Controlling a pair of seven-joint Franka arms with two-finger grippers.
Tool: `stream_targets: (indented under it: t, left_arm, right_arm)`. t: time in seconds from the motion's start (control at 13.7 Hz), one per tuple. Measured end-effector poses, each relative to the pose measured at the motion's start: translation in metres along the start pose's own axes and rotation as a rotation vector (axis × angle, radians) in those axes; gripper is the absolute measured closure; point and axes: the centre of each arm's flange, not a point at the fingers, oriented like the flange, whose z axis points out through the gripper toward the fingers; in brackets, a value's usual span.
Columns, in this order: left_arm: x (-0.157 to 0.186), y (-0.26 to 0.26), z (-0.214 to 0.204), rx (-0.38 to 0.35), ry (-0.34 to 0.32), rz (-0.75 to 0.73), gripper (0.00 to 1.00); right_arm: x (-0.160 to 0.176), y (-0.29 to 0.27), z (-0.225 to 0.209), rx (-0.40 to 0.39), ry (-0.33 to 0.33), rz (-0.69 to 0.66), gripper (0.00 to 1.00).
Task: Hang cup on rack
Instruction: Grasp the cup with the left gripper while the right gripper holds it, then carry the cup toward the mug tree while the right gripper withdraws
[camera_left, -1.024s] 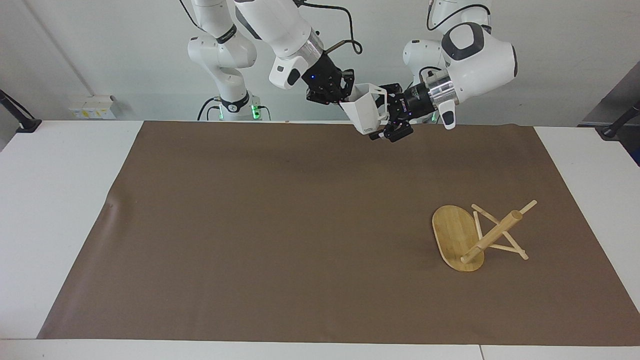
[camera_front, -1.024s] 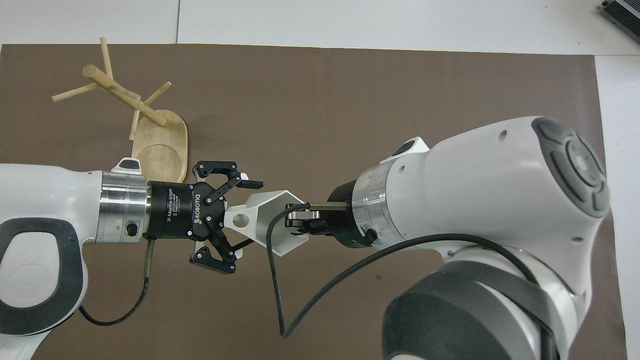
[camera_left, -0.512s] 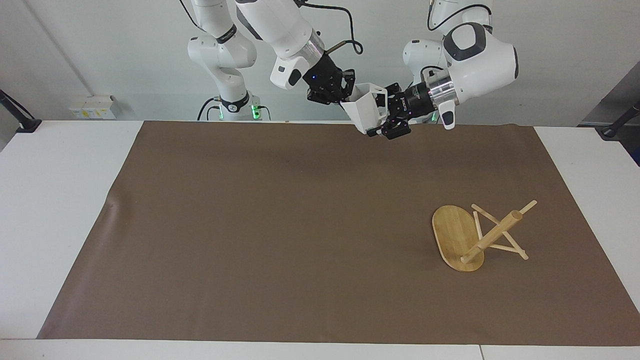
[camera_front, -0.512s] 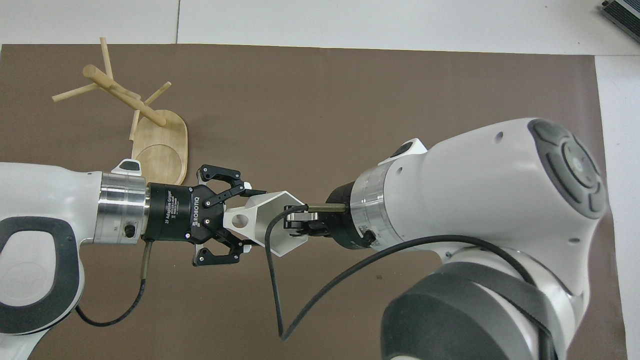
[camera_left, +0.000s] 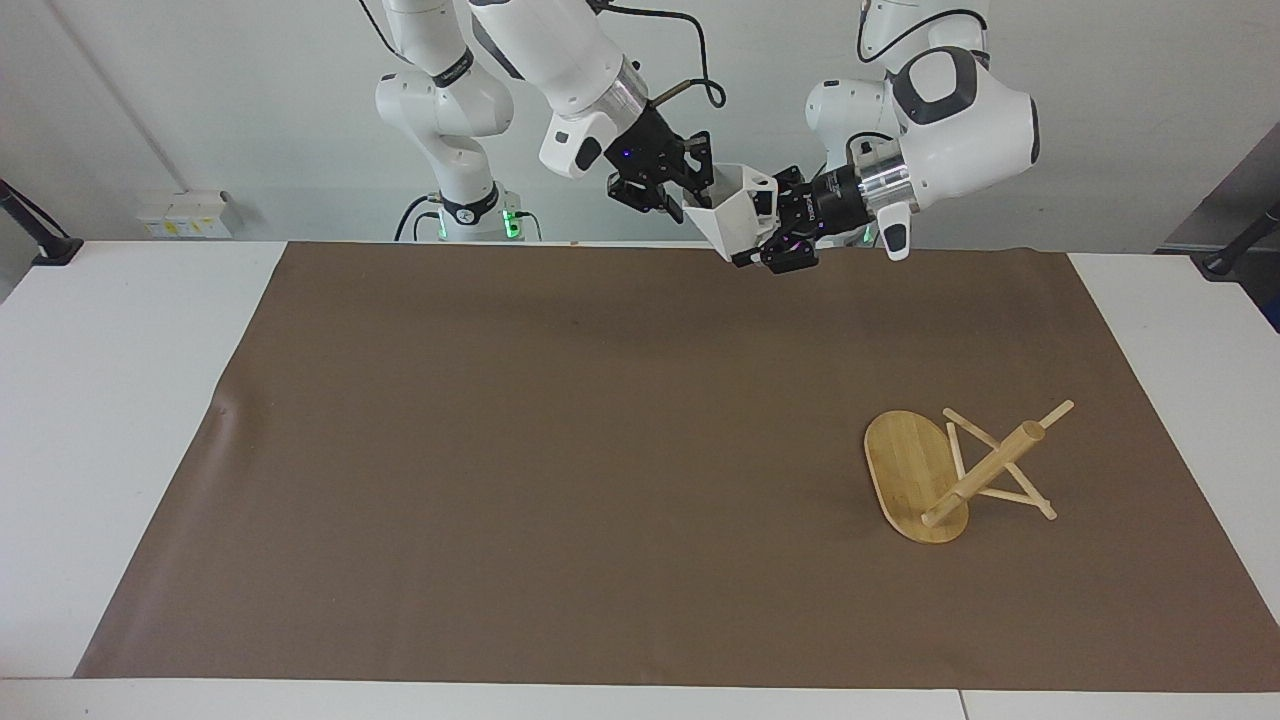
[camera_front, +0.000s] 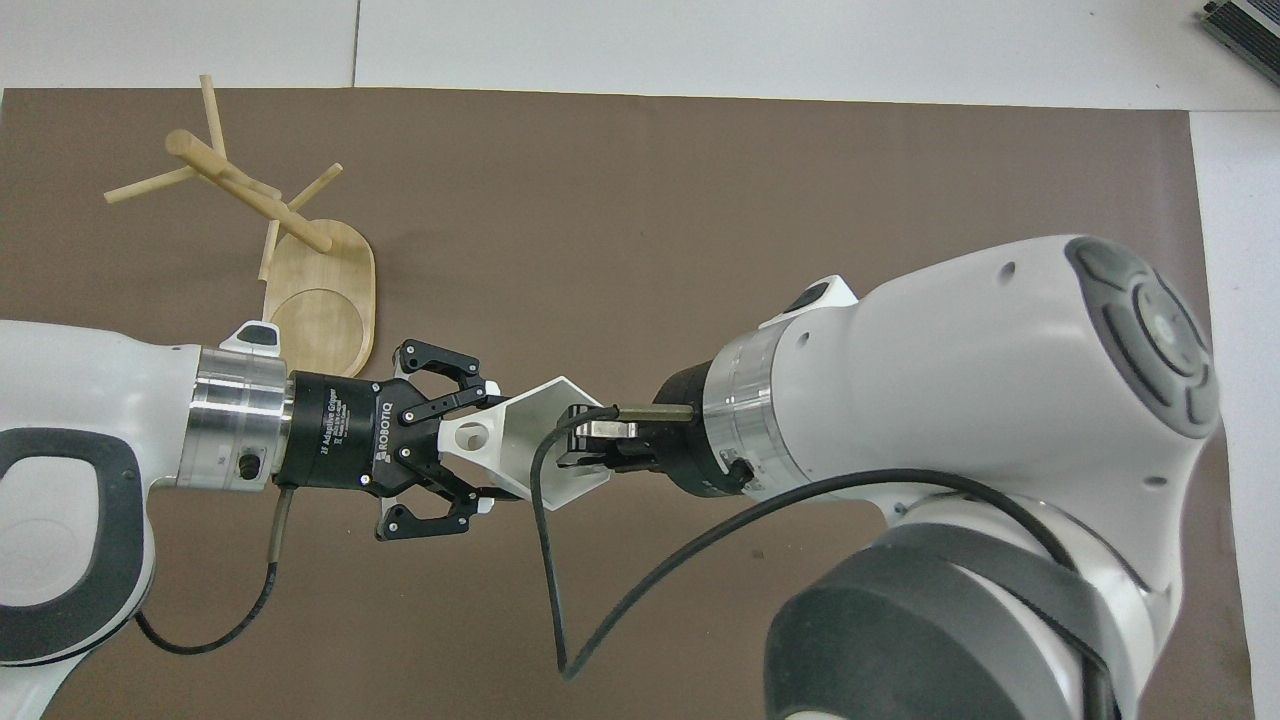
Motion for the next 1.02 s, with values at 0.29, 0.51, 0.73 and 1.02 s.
stream_targets:
  t: [0.29, 0.51, 0.73, 1.02]
  left_arm:
    - [0.008, 0.0, -0.002, 0.01, 0.071, 0.016, 0.31]
    - [0.022, -0.001, -0.003, 0.017, 0.147, 0.022, 0.31]
    - [0.046, 0.002, -0.014, 0.004, 0.228, 0.006, 0.31]
    - [0.089, 0.012, -0.051, -0.118, 0.302, -0.208, 0.31]
  right_arm:
    - [0.005, 0.006, -0.004, 0.002, 0.008, 0.014, 0.33]
    - [0.014, 0.017, -0.01, -0.006, 0.023, 0.032, 0.01]
    - [0.019, 0.025, -0.012, -0.039, 0.042, 0.001, 0.0]
    - [0.026, 0.035, -0.018, -0.042, 0.054, -0.003, 0.0]
